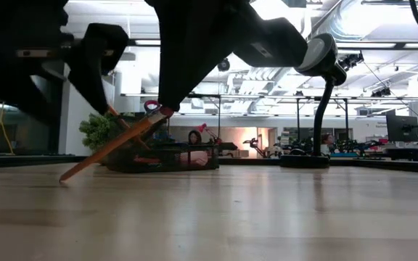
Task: Pick and place office supplies into organizer
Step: Put the orange pencil into the black desk organizer
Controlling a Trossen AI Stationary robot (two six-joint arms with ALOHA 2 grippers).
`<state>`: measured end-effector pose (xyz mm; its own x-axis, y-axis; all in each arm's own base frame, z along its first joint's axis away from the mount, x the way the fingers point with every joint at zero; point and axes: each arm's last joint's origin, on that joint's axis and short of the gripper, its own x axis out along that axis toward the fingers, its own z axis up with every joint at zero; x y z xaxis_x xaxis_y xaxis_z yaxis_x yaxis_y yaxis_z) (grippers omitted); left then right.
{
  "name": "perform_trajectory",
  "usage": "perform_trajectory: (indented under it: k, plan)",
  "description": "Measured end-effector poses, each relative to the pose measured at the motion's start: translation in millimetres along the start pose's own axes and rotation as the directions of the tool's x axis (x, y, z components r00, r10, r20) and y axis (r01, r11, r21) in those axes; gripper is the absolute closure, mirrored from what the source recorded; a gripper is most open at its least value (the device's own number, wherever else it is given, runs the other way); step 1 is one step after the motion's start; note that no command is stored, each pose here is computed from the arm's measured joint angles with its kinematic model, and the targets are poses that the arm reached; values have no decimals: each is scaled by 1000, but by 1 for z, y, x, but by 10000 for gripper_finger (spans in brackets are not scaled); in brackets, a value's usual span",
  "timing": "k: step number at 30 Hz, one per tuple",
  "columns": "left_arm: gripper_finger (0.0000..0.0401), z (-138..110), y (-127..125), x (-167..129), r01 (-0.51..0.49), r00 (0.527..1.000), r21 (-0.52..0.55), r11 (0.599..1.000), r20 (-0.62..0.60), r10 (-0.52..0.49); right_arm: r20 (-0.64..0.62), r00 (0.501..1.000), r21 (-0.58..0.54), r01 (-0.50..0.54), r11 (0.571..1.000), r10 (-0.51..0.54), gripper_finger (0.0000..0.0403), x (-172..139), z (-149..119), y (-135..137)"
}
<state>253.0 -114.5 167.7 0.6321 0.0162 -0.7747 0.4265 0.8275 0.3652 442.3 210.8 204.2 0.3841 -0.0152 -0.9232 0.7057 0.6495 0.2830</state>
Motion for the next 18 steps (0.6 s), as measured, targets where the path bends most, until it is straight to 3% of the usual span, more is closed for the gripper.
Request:
perform_trajectory:
  k: [4, 7, 13, 18]
  plan:
    - [131, -2, -4, 9, 17, 1000, 10, 1000, -23, -17, 14, 999, -7, -30, 1000, 30, 403, -7, 2, 2]
    - [115, -3, -6, 17, 10, 999, 12, 1000, -36, -10, 25, 999, -8, -40, 999, 41, 403, -12, 4, 3]
    - [113, -4, -9, 27, -40, 998, -14, 999, -53, 39, 45, 995, -4, -90, 996, 90, 403, -17, 7, 7]
    - [136, -1, -7, 29, -95, 995, -50, 994, -28, 93, 62, 990, -8, -127, 992, 127, 403, -19, 8, 10]
